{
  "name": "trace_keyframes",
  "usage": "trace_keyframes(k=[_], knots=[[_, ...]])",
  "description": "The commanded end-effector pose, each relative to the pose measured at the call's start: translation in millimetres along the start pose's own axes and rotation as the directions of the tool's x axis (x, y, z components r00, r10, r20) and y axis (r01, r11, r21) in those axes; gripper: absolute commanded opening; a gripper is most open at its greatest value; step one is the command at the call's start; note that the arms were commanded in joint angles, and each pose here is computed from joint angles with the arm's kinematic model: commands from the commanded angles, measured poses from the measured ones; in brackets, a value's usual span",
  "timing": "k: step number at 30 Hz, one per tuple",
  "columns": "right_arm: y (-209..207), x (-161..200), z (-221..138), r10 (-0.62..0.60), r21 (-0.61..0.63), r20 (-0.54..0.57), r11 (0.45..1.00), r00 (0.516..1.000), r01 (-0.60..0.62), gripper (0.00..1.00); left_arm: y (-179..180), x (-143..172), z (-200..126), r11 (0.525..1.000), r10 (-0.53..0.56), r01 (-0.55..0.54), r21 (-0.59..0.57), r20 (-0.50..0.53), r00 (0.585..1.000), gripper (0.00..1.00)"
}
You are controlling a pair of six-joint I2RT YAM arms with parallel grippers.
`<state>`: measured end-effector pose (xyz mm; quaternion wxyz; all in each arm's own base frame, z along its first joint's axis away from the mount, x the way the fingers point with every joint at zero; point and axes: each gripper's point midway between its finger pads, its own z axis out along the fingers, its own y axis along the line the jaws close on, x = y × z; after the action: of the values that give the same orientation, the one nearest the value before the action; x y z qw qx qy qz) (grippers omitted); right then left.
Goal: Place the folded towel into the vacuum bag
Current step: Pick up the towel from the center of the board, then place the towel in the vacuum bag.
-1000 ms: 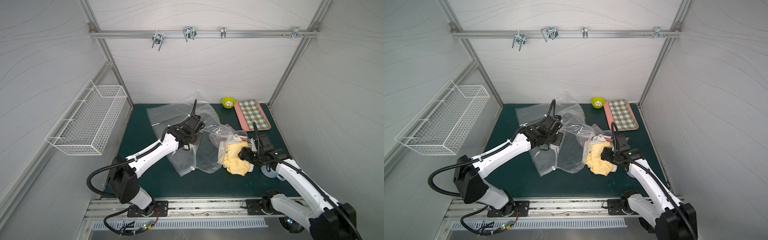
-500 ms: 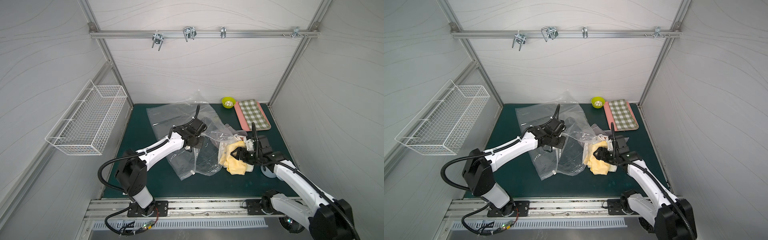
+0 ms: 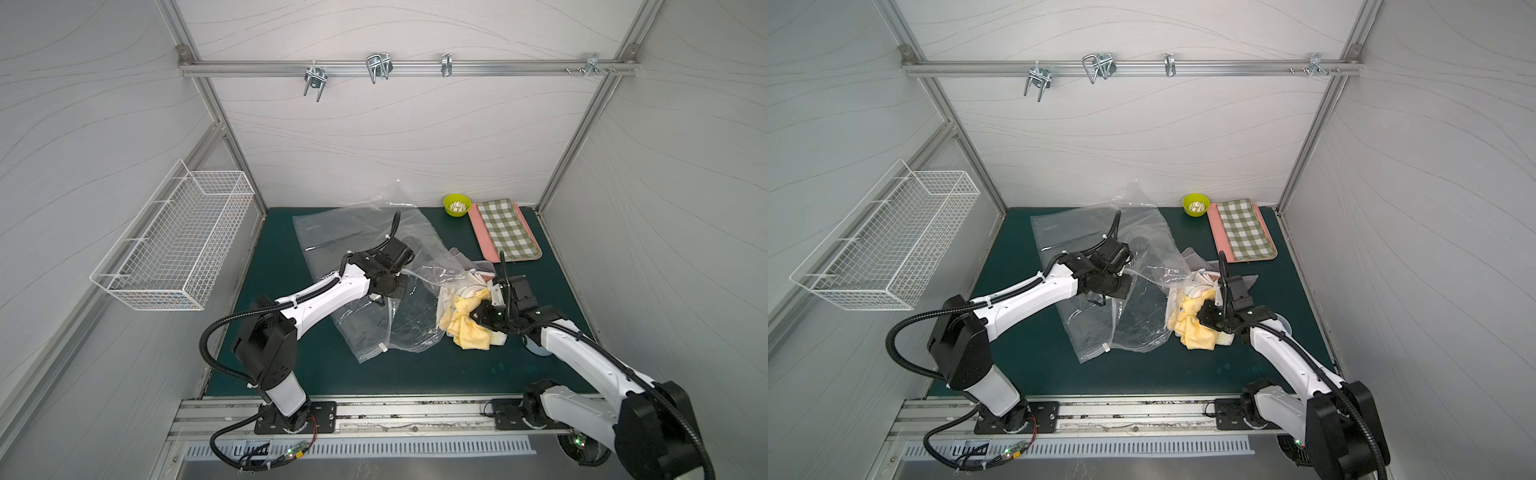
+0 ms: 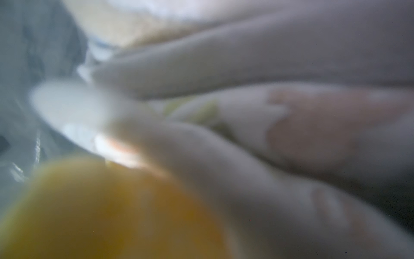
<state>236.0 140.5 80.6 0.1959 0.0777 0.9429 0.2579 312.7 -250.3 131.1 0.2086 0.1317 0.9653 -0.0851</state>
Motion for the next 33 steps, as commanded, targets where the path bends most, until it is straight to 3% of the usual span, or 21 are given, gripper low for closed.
trace_keyframes(k=[1, 6, 12, 17, 23, 25, 27, 29, 33], knots=[[8.9, -7.0, -1.5, -0.014, -0.033, 0.025, 0.999, 1.000, 0.015, 0.00, -6.7, -13.9, -6.3, 0.997, -0.051, 0.049, 0.054, 0.039, 0.998, 0.00], [35.1, -22.4, -23.4, -0.072, -0.100, 0.071, 0.992, 0.995, 0.079, 0.00, -0.7, -16.2, -3.3, 0.990, -0.109, 0.106, 0.088, 0.026, 0.994, 0.00], [97.8, -54.7, -90.5, -0.188, -0.237, 0.227, 0.941, 0.956, 0.242, 0.00, -1.1, -14.1, 1.2, 0.986, -0.124, 0.123, 0.109, 0.008, 0.992, 0.00], [174.1, -63.2, -160.3, -0.328, -0.361, 0.381, 0.808, 0.864, 0.466, 0.00, -9.6, -16.5, 3.1, 0.977, -0.135, 0.131, 0.169, 0.008, 0.991, 0.00], [252.2, -53.3, -226.9, -0.358, -0.497, 0.525, 0.607, 0.772, 0.620, 0.00, -17.1, -18.2, 4.6, 0.954, -0.171, 0.169, 0.247, -0.014, 0.985, 0.00], [266.3, -45.9, -224.7, -0.367, -0.526, 0.522, 0.573, 0.770, 0.629, 0.00, -17.4, -19.4, 4.3, 0.948, -0.182, 0.181, 0.260, -0.021, 0.983, 0.00], [271.3, -35.7, -200.3, -0.391, -0.543, 0.478, 0.572, 0.786, 0.615, 0.00, -18.3, -22.8, 1.6, 0.936, -0.202, 0.201, 0.290, -0.028, 0.979, 0.00], [269.4, -24.8, -165.8, -0.414, -0.552, 0.424, 0.588, 0.806, 0.592, 0.00, -17.5, -28.2, -3.0, 0.923, -0.224, 0.221, 0.316, -0.029, 0.974, 0.00], [244.6, -5.9, -74.2, -0.466, -0.471, 0.310, 0.682, 0.829, 0.560, 0.00, -15.1, -41.7, -18.4, 0.887, -0.270, 0.264, 0.379, -0.040, 0.962, 0.00]])
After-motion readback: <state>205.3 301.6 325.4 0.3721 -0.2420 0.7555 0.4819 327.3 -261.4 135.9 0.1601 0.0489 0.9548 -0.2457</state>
